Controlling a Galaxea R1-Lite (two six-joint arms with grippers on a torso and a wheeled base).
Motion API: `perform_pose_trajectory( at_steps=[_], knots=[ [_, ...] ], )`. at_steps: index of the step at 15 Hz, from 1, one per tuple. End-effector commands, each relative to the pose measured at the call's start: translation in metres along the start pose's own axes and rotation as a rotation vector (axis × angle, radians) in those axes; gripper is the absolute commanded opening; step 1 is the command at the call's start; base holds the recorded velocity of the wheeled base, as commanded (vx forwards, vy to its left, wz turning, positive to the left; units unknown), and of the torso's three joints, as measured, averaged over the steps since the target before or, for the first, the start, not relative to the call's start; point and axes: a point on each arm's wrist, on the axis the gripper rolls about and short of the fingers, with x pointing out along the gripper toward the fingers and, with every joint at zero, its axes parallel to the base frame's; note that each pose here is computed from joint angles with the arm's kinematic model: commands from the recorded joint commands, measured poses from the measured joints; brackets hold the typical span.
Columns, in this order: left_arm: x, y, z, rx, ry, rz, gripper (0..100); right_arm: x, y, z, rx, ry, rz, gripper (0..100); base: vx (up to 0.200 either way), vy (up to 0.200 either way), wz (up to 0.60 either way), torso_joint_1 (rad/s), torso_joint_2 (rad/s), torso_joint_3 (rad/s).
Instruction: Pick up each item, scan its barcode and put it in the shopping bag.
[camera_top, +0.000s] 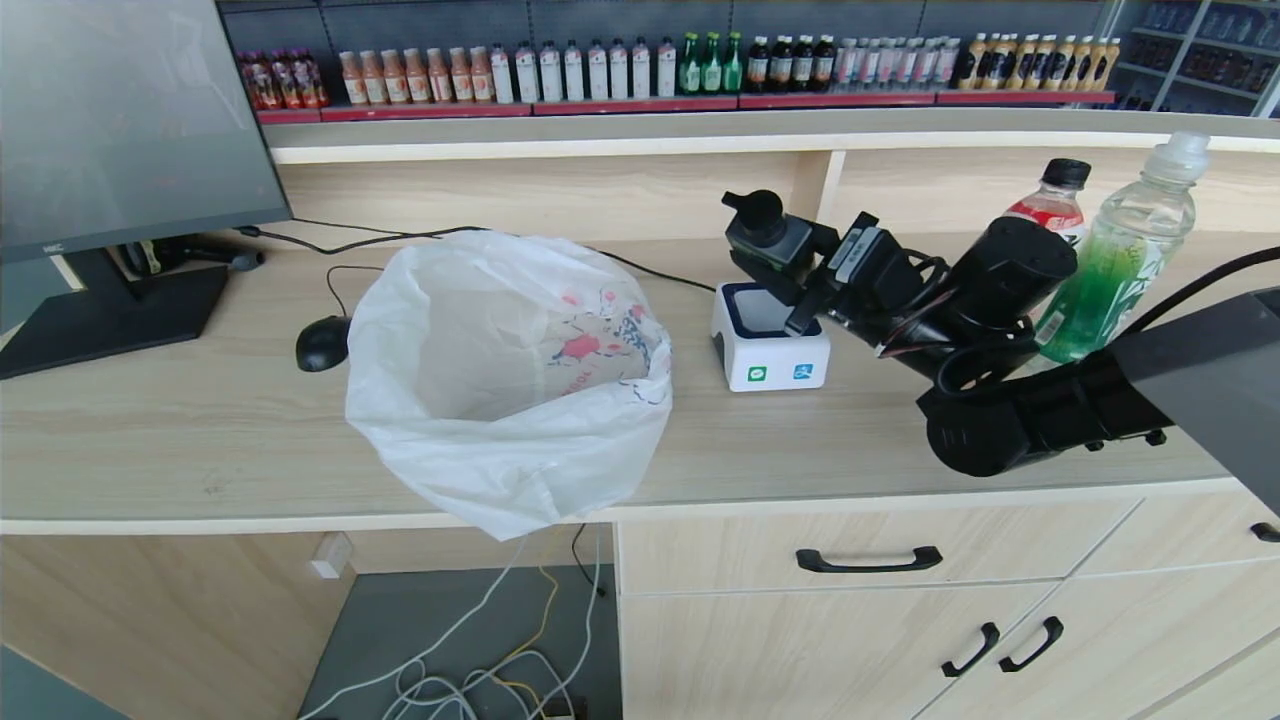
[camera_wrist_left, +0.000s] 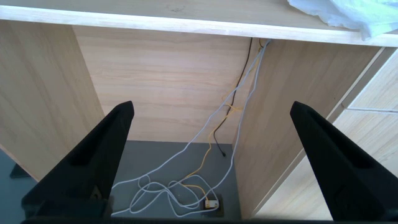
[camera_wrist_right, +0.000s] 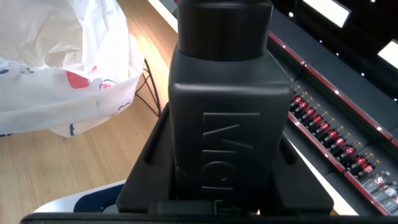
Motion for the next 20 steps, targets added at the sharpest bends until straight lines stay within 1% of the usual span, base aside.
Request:
perform_pose_trajectory(
  at_steps=[1,4,6,10,20],
  knots=[
    [0.0,0.0,0.0,-0.001,0.0,0.001,100,-0.001,0.003,-0.003,0.001,0.006,0.006,0,0.0,0.0,0.0,0.0,0.0,0.0],
    [0.0,0.0,0.0,-0.001,0.0,0.001,100,-0.003,0.007,-0.011,-0.001,0.023,0.01,0,0.0,0.0,0.0,0.0,0.0,0.0],
    [0.0,0.0,0.0,-0.001,0.0,0.001,100,-0.002,0.012,-0.012,0.004,0.025,0.021,0,0.0,0.0,0.0,0.0,0.0,0.0],
    [0.0,0.0,0.0,-0.001,0.0,0.001,100,-0.005,0.015,-0.014,0.015,0.035,0.031,0,0.0,0.0,0.0,0.0,0.0,0.0],
    [0.0,0.0,0.0,-0.001,0.0,0.001,100,-0.005,0.014,-0.009,0.016,0.031,0.03,0,0.0,0.0,0.0,0.0,0.0,0.0]
  ],
)
